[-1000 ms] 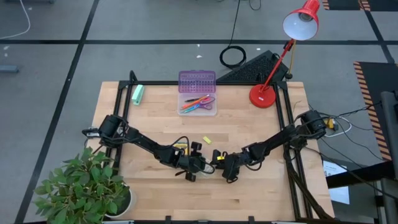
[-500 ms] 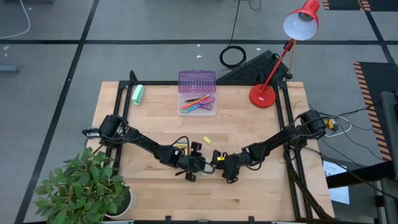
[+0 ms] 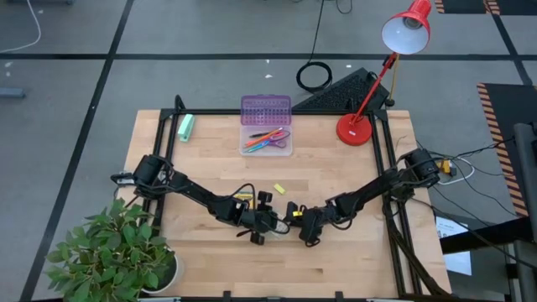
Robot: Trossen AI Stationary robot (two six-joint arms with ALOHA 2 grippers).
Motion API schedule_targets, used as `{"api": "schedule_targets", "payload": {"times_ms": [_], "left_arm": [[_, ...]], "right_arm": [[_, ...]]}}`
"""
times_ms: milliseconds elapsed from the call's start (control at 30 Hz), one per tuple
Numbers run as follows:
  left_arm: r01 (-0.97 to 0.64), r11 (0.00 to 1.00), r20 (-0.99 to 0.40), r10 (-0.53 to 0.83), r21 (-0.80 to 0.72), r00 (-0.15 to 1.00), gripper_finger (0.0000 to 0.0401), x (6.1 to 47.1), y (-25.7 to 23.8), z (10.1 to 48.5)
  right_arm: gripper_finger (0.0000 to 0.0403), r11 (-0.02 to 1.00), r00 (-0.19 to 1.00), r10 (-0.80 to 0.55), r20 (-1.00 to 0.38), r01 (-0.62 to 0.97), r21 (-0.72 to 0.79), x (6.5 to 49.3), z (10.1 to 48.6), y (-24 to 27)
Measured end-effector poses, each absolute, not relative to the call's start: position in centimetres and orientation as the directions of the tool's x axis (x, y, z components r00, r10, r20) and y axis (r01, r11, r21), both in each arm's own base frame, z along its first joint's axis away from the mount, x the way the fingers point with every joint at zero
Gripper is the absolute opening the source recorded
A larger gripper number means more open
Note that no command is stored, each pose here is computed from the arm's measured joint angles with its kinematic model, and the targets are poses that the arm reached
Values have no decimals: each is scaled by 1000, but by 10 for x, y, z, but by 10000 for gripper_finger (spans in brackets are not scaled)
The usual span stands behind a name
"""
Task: Pack school essentials
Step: Put the blue sticky notes into the purple supply box
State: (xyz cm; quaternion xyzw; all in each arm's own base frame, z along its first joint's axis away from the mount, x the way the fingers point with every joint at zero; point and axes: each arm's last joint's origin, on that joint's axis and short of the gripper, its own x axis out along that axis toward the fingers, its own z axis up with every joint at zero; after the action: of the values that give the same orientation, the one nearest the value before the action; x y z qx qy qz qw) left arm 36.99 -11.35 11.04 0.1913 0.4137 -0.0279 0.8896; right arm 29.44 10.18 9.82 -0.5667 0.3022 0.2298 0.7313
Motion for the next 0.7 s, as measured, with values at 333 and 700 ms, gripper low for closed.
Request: {"api": "schedule_targets", "payload": {"times_ms": [333, 700], "left_arm": [[193, 933, -746, 108, 305, 657, 113, 370, -114, 110], [168, 943, -747, 109, 286, 656, 113, 370, -114, 110]], "right_arm": [[117, 264, 709, -12, -705, -678, -687, 294, 98, 101], [47, 271, 696, 9, -718, -693, -669, 293, 97, 101]]}}
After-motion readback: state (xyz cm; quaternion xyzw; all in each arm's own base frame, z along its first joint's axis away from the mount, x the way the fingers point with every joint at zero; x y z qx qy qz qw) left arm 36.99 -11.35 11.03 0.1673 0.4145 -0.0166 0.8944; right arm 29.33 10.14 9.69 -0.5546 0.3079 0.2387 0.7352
